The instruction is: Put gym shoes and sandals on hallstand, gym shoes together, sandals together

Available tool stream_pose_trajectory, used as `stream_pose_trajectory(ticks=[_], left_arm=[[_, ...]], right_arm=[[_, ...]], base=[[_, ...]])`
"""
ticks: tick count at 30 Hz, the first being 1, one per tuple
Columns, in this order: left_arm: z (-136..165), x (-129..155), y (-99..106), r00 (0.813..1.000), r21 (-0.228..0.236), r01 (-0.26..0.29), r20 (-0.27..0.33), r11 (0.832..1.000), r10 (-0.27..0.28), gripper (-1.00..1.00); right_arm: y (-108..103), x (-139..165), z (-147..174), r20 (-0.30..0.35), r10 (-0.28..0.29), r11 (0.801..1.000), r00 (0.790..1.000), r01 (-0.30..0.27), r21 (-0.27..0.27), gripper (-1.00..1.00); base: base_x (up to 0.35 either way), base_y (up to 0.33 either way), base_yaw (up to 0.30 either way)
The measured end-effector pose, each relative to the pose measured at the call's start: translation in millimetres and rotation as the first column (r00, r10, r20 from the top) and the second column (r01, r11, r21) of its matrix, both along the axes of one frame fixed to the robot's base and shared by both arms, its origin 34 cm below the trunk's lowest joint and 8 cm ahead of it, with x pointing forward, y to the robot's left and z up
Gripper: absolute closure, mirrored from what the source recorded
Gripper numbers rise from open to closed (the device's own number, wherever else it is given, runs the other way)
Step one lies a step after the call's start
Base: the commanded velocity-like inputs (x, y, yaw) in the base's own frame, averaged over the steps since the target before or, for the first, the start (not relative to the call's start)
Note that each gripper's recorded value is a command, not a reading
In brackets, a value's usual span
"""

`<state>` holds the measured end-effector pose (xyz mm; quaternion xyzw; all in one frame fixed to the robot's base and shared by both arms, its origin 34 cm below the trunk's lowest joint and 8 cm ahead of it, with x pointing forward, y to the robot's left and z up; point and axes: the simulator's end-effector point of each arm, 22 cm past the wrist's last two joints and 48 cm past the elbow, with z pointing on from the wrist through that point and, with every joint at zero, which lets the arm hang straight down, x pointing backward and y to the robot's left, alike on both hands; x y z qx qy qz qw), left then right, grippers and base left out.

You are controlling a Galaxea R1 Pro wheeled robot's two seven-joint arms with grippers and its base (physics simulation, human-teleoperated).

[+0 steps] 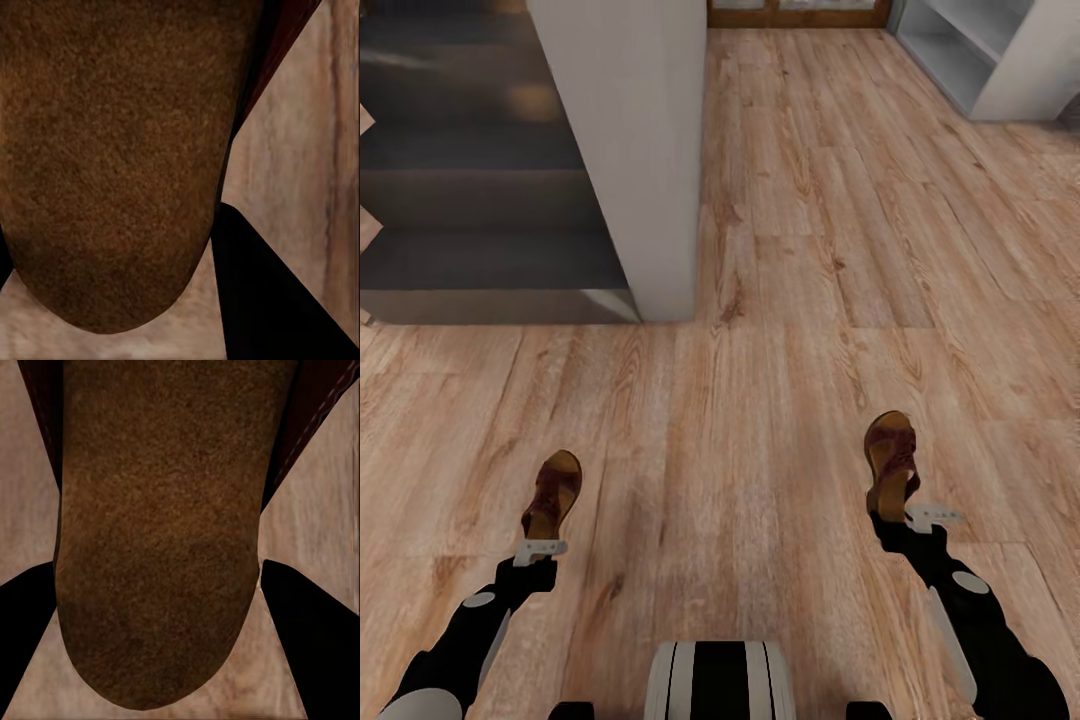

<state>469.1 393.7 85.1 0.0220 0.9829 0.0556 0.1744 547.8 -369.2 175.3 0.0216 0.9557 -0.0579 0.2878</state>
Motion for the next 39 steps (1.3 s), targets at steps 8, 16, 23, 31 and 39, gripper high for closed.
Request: stream_pose_trajectory(ticks=[8,16,23,31,39], left_arm=[[0,-6,-13,1.000,-0.019,0.001,0.002,1.000,-0.001,1.00],[8,-4,-31,0.999,-0.042,0.004,0.038,0.999,-0.003,1.00],[16,-19,-15,0.995,0.049,-0.026,0.097,0.998,0.022,1.00],[19,-48,-19,0.990,0.069,-0.056,0.132,0.996,0.046,1.00],[29,-71,-22,0.980,0.045,-0.113,0.171,0.993,0.103,1.00]], right_arm=[[-7,4,7,0.017,-0.018,1.000,1.000,0.018,-0.005,1.00],[-5,11,22,0.044,-0.018,1.000,0.999,0.018,0.001,1.00],[-3,-5,12,0.048,-0.019,1.000,0.999,0.019,0.009,1.00],[-1,-35,-4,0.137,0.005,1.000,0.991,-0.005,-0.006,1.00],[6,-82,-22,0.119,0.001,1.000,0.993,-0.001,0.006,1.00]], base=[[0.000,0.000,-0.142],[0.000,0.000,-0.151],[0.000,0.000,-0.174],[0.000,0.000,-0.187],[0.000,0.000,-0.199]])
